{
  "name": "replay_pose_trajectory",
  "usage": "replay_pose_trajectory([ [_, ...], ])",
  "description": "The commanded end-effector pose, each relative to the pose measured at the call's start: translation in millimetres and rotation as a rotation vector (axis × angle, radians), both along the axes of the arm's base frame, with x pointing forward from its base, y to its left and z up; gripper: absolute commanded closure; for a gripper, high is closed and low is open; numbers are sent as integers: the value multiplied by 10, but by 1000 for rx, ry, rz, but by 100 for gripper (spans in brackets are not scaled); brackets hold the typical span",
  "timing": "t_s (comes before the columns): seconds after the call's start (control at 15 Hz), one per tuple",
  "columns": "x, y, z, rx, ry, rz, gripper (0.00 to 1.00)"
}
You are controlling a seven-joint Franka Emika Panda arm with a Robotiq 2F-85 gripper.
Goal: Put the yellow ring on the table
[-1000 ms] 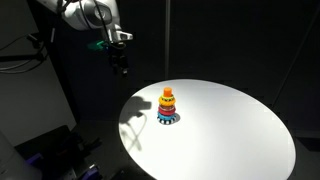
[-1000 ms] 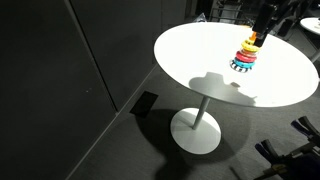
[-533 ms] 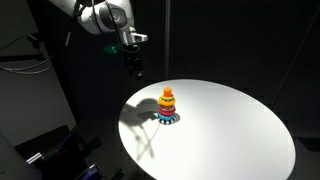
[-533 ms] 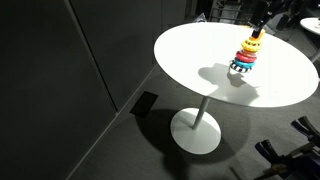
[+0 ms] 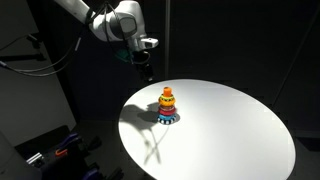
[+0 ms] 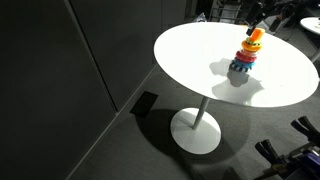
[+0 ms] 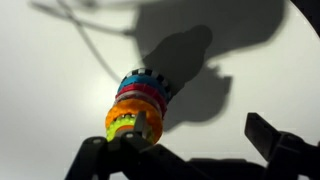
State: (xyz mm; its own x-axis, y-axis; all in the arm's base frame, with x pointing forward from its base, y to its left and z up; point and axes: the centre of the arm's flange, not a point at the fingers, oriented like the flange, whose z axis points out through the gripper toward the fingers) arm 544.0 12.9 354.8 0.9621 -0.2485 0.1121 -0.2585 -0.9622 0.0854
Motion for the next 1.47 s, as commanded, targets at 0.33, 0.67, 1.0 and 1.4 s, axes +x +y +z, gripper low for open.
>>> replay_pose_trajectory([
  [0.33, 34, -58, -54, 21, -14, -26, 0],
  [0.67, 42, -72, -60, 19, -18, -29, 0],
  [1.0, 82, -167, -90, 9, -68, -57, 0],
  [1.4, 142, -425, -264, -19, -67, -112, 0],
])
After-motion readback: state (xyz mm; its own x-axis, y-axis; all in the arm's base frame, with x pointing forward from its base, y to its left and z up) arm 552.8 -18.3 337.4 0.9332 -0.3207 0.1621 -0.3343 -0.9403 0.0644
